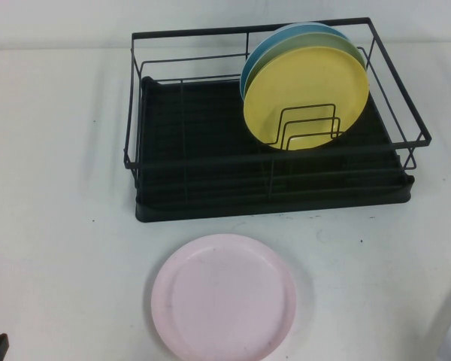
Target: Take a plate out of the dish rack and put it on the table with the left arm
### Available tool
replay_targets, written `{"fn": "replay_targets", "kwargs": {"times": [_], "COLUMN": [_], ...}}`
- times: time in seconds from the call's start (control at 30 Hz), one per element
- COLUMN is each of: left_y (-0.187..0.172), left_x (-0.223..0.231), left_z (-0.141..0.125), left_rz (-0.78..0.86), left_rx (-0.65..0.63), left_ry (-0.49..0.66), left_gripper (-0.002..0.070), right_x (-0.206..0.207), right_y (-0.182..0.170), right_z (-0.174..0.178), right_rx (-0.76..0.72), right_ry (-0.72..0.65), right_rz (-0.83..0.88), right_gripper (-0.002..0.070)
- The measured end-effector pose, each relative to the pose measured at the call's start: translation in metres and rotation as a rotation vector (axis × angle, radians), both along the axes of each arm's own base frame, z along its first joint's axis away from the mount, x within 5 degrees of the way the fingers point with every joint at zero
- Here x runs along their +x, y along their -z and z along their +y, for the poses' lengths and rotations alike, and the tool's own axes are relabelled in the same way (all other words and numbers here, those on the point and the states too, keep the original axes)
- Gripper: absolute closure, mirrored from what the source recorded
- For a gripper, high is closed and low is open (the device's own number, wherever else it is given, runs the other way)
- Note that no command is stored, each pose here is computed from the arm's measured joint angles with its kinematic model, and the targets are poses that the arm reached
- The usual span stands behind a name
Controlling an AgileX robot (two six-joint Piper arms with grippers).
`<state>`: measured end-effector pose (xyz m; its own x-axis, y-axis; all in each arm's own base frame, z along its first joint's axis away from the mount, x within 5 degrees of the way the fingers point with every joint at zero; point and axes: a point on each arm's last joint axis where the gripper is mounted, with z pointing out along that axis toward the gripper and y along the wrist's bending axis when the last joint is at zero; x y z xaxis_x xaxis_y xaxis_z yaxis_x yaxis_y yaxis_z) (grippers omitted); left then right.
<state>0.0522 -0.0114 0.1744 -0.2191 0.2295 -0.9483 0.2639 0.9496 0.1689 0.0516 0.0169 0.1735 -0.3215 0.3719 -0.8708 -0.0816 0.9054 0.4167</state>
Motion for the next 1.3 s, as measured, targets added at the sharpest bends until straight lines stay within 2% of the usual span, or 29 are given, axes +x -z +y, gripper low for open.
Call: {"fn": "replay_targets", "kwargs": {"times": [0.3,0.6,1.3], "left_y": [0.0,0.0,0.0], "left_x": [0.0,0.0007,0.0008], "left_z": [0.0001,0.0042,0.0044], "left_rz": [0.0,0.001,0.001], "left_rx": [0.0,-0.004,-0.007], "left_ry": [-0.002,-0.082,-0.087], "left_gripper": [0.0676,0.0676,0.0676], "right_x": [0.0,0.0,0.0], "right_y": [0.0,0.0,0.0], "right_z": [0.0,0.0,0.0], "right_rx": [0.0,0.0,0.0], "right_ry": [0.0,0.0,0.0], "right_rz": [0.0,0.0,0.0], "right_gripper": [0.0694,0.0694,0.0694]}}
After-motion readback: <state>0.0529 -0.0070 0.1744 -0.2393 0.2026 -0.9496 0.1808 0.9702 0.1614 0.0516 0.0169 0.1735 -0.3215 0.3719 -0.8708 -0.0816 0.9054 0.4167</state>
